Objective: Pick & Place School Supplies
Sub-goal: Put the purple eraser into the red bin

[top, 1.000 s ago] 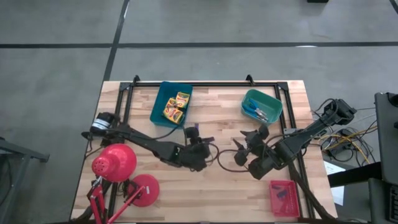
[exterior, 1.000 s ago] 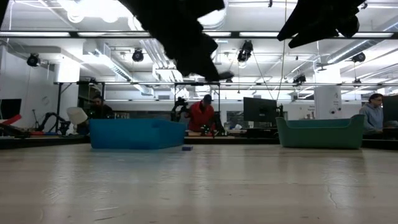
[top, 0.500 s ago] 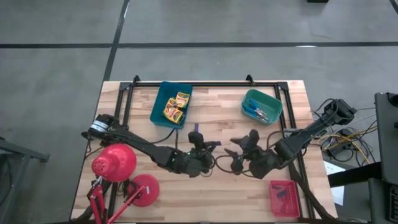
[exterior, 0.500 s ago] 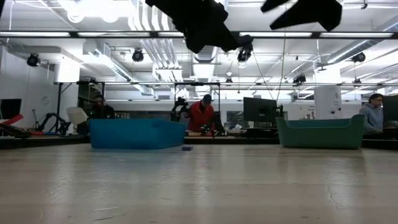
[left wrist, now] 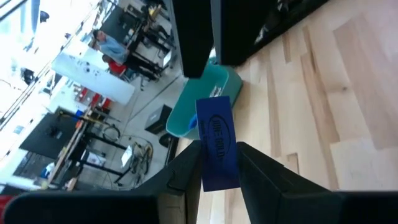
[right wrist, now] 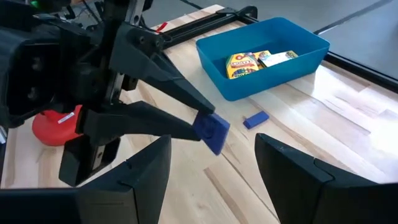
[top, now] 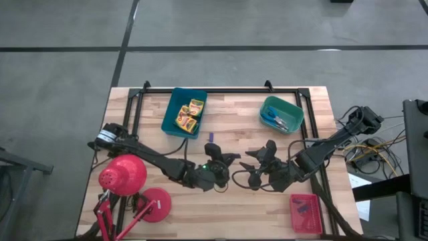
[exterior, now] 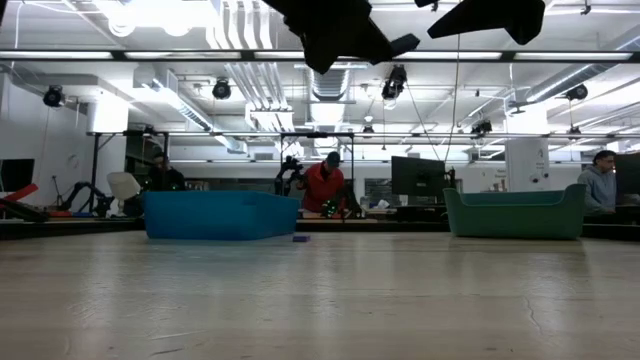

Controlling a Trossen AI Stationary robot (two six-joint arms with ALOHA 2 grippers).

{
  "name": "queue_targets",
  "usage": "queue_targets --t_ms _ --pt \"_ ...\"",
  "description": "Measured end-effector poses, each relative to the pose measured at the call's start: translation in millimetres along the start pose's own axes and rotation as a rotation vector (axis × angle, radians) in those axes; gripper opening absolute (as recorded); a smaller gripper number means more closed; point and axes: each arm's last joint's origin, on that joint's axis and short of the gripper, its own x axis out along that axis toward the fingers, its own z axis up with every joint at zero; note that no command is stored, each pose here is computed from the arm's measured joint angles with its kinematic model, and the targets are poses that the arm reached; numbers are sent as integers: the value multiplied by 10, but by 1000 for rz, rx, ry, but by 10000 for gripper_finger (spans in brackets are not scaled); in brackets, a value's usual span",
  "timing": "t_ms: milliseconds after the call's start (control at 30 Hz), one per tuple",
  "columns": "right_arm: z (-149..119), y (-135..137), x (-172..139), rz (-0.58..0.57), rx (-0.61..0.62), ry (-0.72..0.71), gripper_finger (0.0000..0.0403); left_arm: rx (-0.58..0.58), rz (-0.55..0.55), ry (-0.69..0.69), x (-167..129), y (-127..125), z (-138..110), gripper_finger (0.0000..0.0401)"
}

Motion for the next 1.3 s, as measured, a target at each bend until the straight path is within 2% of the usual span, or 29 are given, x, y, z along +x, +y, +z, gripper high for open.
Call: queue_targets --t_ms 400,533,767,1300 --pt "-1 1 0 0 -31 0 227 -6 -40 -107 -3 28 90 99" --pt "-5 3 0 9 -35 9 215 -6 -47 -112 -3 27 93 99" --pt "-8 5 0 18 -36 19 166 -10 -32 -130 -2 47 114 99" --pt "-8 5 2 12 -61 13 29 -8 -31 -127 -2 46 112 99"
